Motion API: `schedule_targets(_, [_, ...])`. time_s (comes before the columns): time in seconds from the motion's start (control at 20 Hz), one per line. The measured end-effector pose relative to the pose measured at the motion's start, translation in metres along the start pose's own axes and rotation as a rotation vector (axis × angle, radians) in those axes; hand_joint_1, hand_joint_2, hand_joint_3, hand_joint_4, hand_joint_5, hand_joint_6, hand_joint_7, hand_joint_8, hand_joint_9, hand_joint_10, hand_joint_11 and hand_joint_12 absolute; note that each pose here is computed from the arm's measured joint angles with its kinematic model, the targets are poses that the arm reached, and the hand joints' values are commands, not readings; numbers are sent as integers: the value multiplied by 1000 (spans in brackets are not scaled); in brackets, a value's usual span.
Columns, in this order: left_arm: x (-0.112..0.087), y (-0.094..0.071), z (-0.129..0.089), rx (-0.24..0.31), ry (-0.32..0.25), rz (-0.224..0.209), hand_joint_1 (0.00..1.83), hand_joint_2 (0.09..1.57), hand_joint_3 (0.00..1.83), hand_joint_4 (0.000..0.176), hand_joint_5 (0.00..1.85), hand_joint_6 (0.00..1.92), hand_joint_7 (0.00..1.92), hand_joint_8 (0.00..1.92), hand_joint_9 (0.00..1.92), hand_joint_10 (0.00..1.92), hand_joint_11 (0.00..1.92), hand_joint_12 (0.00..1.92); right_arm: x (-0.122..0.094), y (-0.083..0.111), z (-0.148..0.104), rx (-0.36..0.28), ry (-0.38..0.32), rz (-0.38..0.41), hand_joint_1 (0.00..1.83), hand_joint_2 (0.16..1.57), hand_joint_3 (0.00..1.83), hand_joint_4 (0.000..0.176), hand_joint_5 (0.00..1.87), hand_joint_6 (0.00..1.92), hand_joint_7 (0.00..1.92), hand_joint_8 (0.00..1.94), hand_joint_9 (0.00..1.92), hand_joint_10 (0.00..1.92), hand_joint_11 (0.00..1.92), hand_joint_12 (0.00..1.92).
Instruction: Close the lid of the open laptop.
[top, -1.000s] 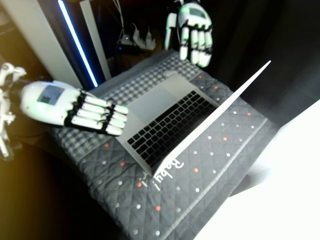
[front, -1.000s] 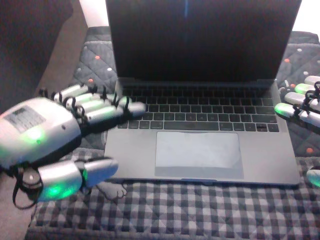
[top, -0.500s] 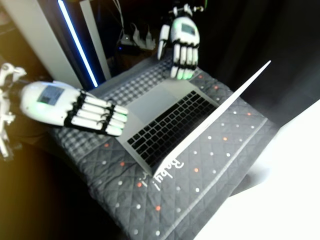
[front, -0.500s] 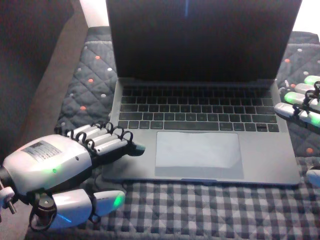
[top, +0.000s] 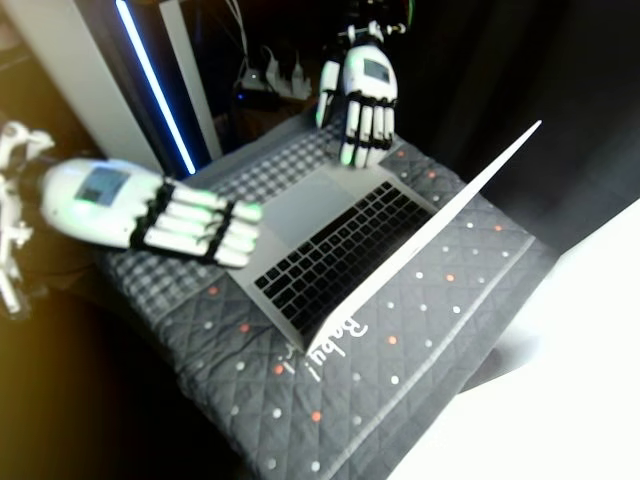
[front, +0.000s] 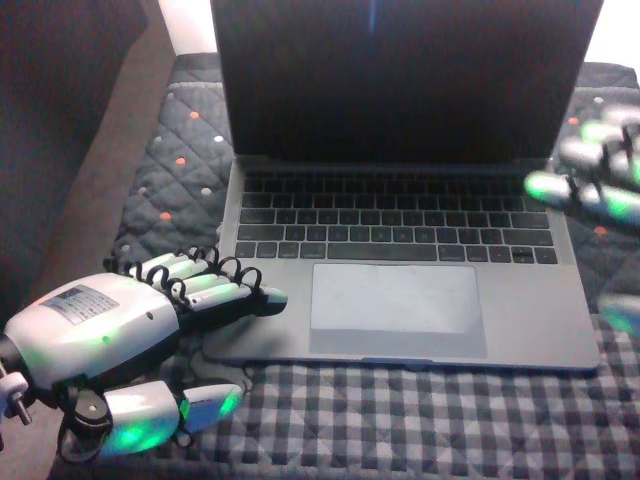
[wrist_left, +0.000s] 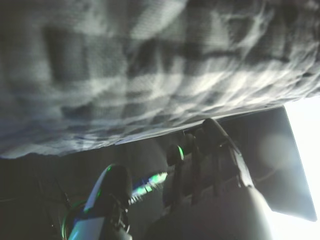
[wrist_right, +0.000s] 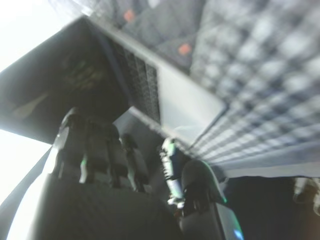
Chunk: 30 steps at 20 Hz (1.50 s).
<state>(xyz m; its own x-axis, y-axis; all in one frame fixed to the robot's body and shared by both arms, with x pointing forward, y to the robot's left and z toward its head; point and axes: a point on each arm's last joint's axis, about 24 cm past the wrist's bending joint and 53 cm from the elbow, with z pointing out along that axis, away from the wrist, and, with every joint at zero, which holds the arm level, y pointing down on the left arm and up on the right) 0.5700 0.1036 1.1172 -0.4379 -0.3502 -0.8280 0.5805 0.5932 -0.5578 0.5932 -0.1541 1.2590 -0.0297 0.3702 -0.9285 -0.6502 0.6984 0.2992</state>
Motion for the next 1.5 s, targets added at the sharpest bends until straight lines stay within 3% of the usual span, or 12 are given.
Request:
schedule_targets(0.1, [0,-1,0,1,0,-2,289,1394,0,44,154,248,210,142,0,595,0,1056,-27,7,11,-34,-81,-14,440,1343,0,42,0,0,0,0,0,0,0,0])
schedule_targets(0.2, [0,-1,0,1,0,-2,268,1398,1,53,160,248,218,133,0,602,0,1120,-38,9,20,-47,-116,-14,390,1336,0,62,0,0,0,0,0,0,0,0])
schedule_targets(0.25, [0,0,-1,0,-1,-1,223,1406,2,58,158,242,203,116,0,540,0,1047,-39,13,29,-62,-108,-29,330,1321,0,119,0,0,0,0,0,0,0,0])
schedule_targets(0.55, [1,0,0,0,-1,-6,159,1426,0,57,192,181,200,53,0,442,0,812,-78,21,80,-93,-180,-40,403,1387,11,153,0,0,0,0,0,0,0,0])
schedule_targets(0.85, [1,2,2,5,-8,-11,252,1407,0,26,267,135,271,41,0,597,0,967,-131,21,110,-17,-253,-150,244,1385,1,61,0,0,0,0,0,0,0,0])
schedule_targets(0.9, [2,0,3,11,-10,-20,288,1403,0,30,261,122,264,34,0,572,0,895,-135,20,112,-15,-263,-144,219,1381,0,70,0,0,0,0,0,0,0,0])
schedule_targets(0.95, [3,0,4,13,-9,-22,284,1399,0,39,254,109,266,29,0,560,0,840,-132,14,118,-1,-245,-131,305,1381,0,52,0,0,0,0,0,0,0,0])
schedule_targets(1.05, [3,0,4,15,-10,-21,222,1415,2,28,232,82,255,16,0,504,0,605,-123,-3,123,41,-202,-94,376,1407,3,94,0,0,0,0,0,0,0,0])
schedule_targets(1.15, [4,1,4,13,-8,-22,198,1414,0,31,235,67,252,9,8,447,0,423,-124,-20,125,78,-191,-58,502,1394,0,13,0,0,0,0,0,0,0,0])
schedule_targets(1.35, [9,1,5,9,7,-35,224,1401,0,47,257,53,271,8,37,379,0,305,-118,-36,132,114,-159,-21,643,1303,0,0,0,0,0,0,7,3,0,0])
schedule_targets(1.45, [10,1,6,8,10,-37,226,1411,1,37,269,50,289,11,64,368,0,189,-112,-34,134,111,-136,-20,630,1251,10,0,274,46,323,28,253,106,0,903])
schedule_targets(1.5, [10,2,6,7,11,-40,233,1412,1,37,279,47,292,10,66,345,0,101,-112,-32,135,109,-138,-17,647,1242,5,0,354,187,458,52,264,386,0,1323])
